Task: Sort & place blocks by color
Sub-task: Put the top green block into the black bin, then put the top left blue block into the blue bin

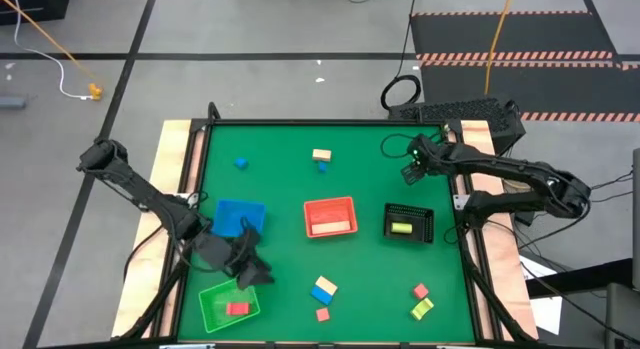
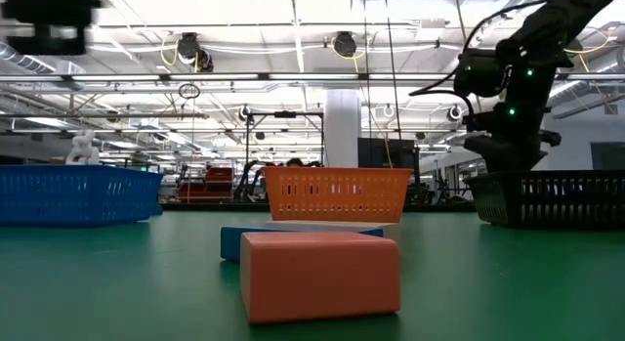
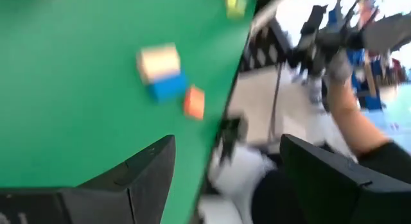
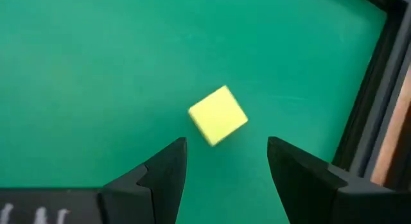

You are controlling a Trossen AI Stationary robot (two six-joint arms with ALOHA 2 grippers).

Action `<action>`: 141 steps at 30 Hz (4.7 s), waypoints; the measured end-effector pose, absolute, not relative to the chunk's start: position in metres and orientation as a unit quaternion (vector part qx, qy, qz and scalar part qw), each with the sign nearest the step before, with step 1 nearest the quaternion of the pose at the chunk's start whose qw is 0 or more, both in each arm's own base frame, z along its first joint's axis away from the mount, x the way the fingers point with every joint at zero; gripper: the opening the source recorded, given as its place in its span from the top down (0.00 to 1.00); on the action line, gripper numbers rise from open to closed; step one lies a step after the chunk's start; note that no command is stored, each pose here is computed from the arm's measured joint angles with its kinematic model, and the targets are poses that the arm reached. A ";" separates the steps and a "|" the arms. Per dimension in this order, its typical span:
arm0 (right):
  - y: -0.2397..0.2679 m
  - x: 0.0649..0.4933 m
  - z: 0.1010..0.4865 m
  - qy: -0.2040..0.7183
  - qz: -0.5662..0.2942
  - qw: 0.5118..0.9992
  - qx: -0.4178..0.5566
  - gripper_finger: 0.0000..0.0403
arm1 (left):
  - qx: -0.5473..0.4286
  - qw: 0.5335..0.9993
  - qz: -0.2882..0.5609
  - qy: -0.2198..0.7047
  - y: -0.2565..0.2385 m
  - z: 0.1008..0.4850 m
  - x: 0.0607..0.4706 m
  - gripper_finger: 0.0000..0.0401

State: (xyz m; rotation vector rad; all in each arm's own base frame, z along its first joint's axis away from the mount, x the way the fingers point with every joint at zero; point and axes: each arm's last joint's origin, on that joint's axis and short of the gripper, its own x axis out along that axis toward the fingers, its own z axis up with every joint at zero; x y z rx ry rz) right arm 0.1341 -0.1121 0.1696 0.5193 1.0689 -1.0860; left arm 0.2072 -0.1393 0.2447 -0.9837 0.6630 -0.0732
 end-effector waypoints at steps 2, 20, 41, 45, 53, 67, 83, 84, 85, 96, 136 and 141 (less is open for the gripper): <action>-0.115 0.133 0.168 0.458 -0.495 0.693 0.255 0.49 | -0.442 0.852 -0.020 0.280 -0.130 0.247 0.214 0.30; -0.134 0.147 0.147 0.334 -0.574 0.638 0.389 0.49 | -0.304 0.924 0.057 0.223 -0.066 0.248 0.242 0.30; -0.130 0.150 0.154 0.400 -0.539 0.698 0.249 0.49 | -0.259 0.936 0.044 0.235 -0.049 0.247 0.246 0.30; -0.128 0.143 0.154 0.451 -0.527 0.692 0.202 0.49 | -0.259 0.936 0.047 0.234 -0.047 0.247 0.246 0.30; -0.135 0.135 0.152 0.474 -0.499 0.693 0.213 0.49 | -0.263 0.935 0.048 0.234 -0.047 0.247 0.246 0.30; -0.153 0.132 0.132 0.504 -0.462 0.684 0.255 0.49 | -0.263 0.935 0.048 0.234 -0.047 0.247 0.246 0.30; -0.150 0.135 0.131 0.493 -0.454 0.687 0.281 0.71 | -0.266 0.935 0.048 0.229 -0.047 0.248 0.247 0.30; -0.148 0.136 0.133 0.490 -0.452 0.691 0.280 0.71 | -0.266 0.935 0.048 0.229 -0.047 0.248 0.247 0.30; -0.145 0.137 0.136 0.486 -0.445 0.697 0.282 0.71 | -0.266 0.935 0.048 0.229 -0.047 0.248 0.247 0.30; -0.101 0.154 0.181 0.398 -0.347 0.810 0.255 0.71 | -0.238 0.947 0.100 0.191 -0.040 0.252 0.249 0.30; 0.019 0.138 0.190 0.535 -0.143 0.721 0.417 0.56 | -0.228 0.930 0.219 0.186 0.011 0.247 0.250 0.30; 0.019 0.138 0.190 0.535 -0.142 0.721 0.417 0.45 | -0.230 0.915 0.242 0.228 0.015 0.239 0.245 0.30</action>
